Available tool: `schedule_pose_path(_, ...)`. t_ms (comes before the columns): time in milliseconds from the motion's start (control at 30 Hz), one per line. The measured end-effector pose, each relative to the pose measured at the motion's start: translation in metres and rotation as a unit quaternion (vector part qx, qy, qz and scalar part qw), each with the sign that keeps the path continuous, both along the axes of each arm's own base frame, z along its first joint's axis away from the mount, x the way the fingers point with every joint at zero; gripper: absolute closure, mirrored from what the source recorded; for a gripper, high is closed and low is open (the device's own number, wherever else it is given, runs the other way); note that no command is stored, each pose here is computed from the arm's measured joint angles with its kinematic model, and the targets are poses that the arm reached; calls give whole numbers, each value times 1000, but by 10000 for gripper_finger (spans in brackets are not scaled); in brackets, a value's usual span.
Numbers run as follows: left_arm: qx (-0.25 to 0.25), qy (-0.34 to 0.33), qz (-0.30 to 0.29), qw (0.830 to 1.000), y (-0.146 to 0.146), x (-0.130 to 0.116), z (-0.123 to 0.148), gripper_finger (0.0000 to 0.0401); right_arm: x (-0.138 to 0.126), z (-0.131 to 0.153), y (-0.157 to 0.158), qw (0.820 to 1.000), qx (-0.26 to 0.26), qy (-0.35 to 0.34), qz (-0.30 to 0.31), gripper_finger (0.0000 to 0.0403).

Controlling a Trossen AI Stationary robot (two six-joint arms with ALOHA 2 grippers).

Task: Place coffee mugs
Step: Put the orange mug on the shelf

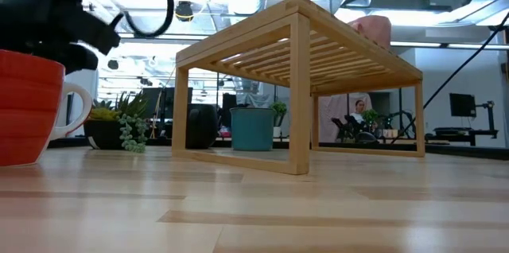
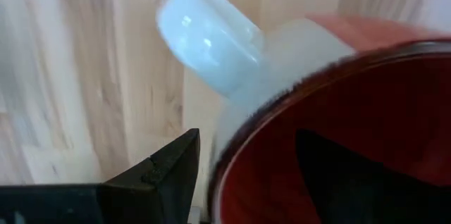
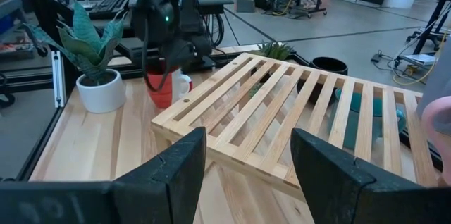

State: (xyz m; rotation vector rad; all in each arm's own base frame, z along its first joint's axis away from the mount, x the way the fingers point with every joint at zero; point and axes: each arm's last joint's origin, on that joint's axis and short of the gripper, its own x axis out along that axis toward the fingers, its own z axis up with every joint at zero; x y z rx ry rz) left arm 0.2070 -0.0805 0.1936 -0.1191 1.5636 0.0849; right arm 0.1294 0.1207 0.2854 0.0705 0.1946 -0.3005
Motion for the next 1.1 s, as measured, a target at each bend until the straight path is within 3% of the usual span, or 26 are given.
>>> schedule_pose_path(167, 3, 14, -5, 1000, -1, 2, -5, 217, 0, 0, 0, 1000, 0, 0, 0, 168)
schedule_pose_path(367, 3, 3, -15, 1000, 4, 1, 1, 369, 0, 0, 0, 1000, 0, 0, 0, 168)
schedule_pose_path(500, 5, -14, -21, 1000, 6, 3, 21, 392, 0, 0, 0, 1000, 0, 0, 0, 168)
schedule_pose_path(700, 39, -58, -16, 997, 8, 6, 89, 397, 0, 0, 0, 1000, 0, 0, 0, 168)
schedule_pose_path(800, 66, -127, -14, 990, 10, 10, 140, 398, 0, 0, 0, 1000, 0, 0, -1, 168)
schedule_pose_path(967, 188, -255, -57, 947, 21, 30, 213, 399, 1, 0, -1, 1000, 1, -1, -5, 168)
schedule_pose_path(1100, 253, -269, -60, 927, 43, 70, 239, 399, 5, 0, -6, 1000, 8, -3, -25, 168)
